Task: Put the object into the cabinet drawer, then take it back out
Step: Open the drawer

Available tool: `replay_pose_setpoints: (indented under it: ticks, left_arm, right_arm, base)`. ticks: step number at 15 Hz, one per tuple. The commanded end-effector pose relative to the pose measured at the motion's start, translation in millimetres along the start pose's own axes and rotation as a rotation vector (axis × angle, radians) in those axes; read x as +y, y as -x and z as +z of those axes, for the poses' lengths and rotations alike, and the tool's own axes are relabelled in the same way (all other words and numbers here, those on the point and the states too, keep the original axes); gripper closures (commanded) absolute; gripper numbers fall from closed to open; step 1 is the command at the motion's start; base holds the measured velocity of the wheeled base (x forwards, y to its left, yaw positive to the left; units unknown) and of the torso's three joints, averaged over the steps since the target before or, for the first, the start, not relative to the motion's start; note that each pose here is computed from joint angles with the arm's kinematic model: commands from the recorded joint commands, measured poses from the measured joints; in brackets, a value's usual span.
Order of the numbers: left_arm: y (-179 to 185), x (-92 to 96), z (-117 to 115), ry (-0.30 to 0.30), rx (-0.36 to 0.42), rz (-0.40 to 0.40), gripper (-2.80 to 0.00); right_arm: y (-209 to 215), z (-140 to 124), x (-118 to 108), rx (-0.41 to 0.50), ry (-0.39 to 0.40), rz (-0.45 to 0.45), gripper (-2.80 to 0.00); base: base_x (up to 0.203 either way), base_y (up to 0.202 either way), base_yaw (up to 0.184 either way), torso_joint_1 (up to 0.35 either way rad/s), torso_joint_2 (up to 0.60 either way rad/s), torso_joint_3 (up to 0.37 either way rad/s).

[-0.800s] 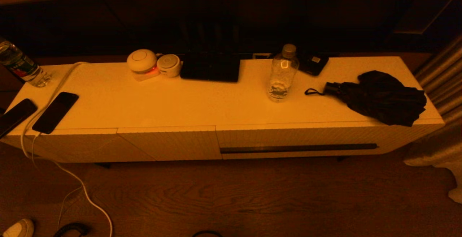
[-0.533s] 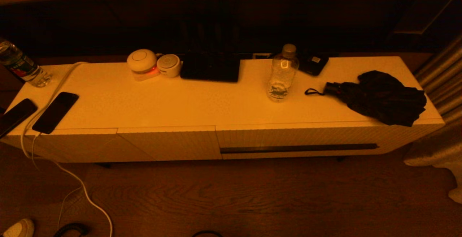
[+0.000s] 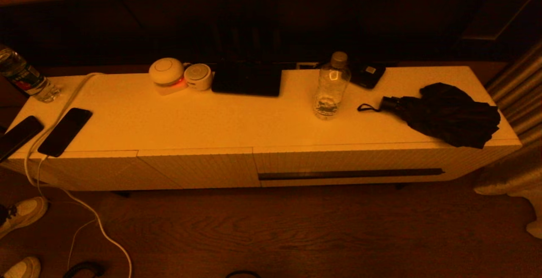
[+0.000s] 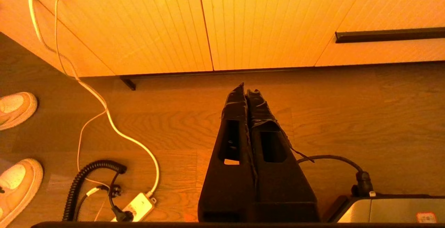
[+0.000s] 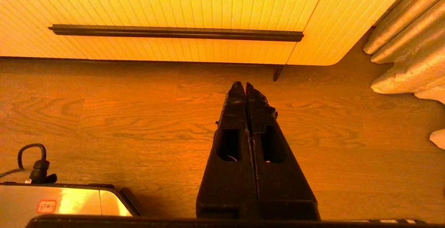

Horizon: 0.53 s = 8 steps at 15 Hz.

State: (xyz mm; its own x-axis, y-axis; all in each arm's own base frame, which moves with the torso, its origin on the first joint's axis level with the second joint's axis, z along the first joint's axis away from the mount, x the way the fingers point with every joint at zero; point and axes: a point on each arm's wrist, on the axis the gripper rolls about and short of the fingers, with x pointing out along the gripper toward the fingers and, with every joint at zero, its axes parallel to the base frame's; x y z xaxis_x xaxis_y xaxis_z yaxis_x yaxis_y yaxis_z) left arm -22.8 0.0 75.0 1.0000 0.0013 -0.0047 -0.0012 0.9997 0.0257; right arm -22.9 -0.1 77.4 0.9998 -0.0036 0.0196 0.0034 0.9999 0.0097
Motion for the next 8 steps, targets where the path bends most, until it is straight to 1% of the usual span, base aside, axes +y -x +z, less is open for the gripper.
replay_pose_setpoints:
  ticks: [1,3,4,5,6,7,8]
  left_arm:
    - [0,0.0,0,0.000,0.000,0.000,0.00]
    - [0,0.0,0,0.000,0.000,0.000,0.00]
    - [0,0.0,0,0.000,0.000,0.000,0.00]
    - [0,0.0,0,0.000,0.000,0.000,0.00]
    - [0,0.0,0,0.000,0.000,0.000,0.00]
    - [0,0.0,0,0.000,0.000,0.000,0.00]
    - [0,0.0,0,0.000,0.000,0.000,0.00]
  right_arm:
    - [0,0,0,0.001,0.006,-0.001,0.00]
    - [1,0,0,0.004,0.007,-0.004,0.00]
    - [3,9,0,-0.022,0.010,-0.004,0.00]
    - [7,24,0,-0.048,0.013,-0.001,0.00]
    - [10,38,0,-0.050,0.020,0.005,0.00]
    - [11,54,1,-0.043,0.039,0.021,0.00]
    - [9,67,2,-0.023,0.076,0.053,0.00]
  base:
    - [0.000,0.000,0.000,0.000,0.00,0.000]
    - [0.000,0.000,0.000,0.000,0.00,0.000]
    - [0.000,0.000,0.000,0.000,0.00,0.000]
    - [0.000,0.000,0.000,0.000,0.00,0.000]
    - [0.000,0.000,0.000,0.000,0.00,0.000]
    - [0.000,0.000,0.000,0.000,0.00,0.000]
    - [0.000,0.000,0.000,0.000,0.00,0.000]
